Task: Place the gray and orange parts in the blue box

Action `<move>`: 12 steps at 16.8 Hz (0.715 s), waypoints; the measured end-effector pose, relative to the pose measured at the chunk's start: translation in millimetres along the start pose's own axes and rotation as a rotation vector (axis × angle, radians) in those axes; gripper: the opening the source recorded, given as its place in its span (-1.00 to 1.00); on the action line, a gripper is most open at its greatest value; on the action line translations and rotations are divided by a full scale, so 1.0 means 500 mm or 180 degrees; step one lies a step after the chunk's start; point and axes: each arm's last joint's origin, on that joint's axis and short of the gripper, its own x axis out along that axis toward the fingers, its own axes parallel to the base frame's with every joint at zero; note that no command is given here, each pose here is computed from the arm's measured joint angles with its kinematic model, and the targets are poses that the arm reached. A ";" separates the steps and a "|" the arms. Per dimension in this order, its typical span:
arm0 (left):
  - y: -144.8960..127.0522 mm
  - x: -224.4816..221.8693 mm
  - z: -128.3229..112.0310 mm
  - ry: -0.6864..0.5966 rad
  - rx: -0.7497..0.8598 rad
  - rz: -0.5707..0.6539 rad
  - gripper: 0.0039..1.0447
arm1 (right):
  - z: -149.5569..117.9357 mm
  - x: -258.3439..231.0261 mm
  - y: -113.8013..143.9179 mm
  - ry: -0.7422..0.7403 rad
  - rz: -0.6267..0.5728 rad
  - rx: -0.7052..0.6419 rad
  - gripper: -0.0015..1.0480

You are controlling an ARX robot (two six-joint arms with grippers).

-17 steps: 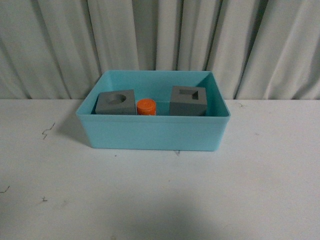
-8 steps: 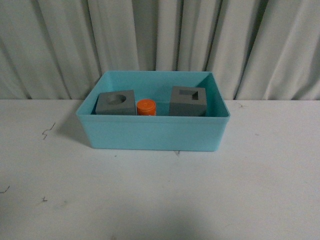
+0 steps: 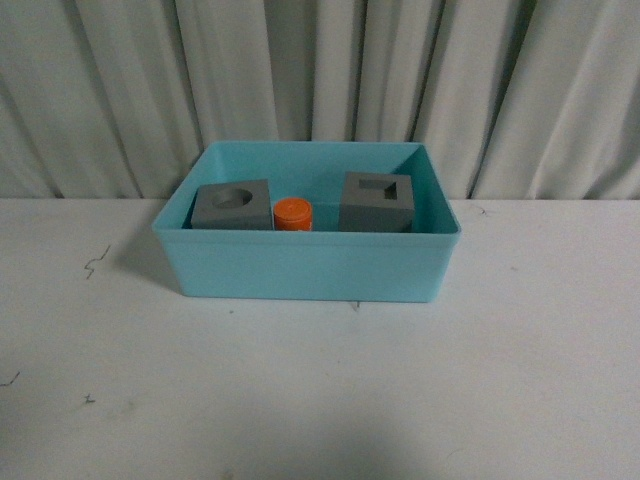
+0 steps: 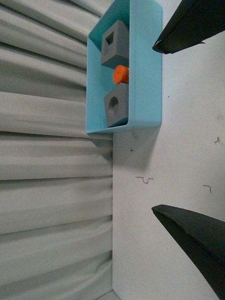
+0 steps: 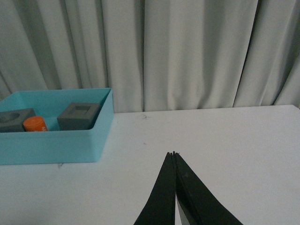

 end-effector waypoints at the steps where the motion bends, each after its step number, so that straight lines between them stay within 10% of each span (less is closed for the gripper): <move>1: 0.000 0.000 0.000 0.0000 0.0000 0.0000 0.88 | 0.000 0.000 0.000 0.0001 0.0000 0.0000 -0.97; 3: 0.000 0.000 0.000 0.0000 0.0000 0.0000 0.88 | 0.000 0.000 0.000 0.0000 0.0000 -0.0006 0.32; 6: 0.000 0.000 0.000 0.0000 0.0000 0.0000 0.88 | 0.000 0.000 0.000 0.0000 0.0000 -0.0006 0.87; 12: 0.000 0.000 0.000 0.0000 0.0000 0.0000 0.88 | 0.000 0.000 0.000 0.0000 0.0000 -0.0006 0.87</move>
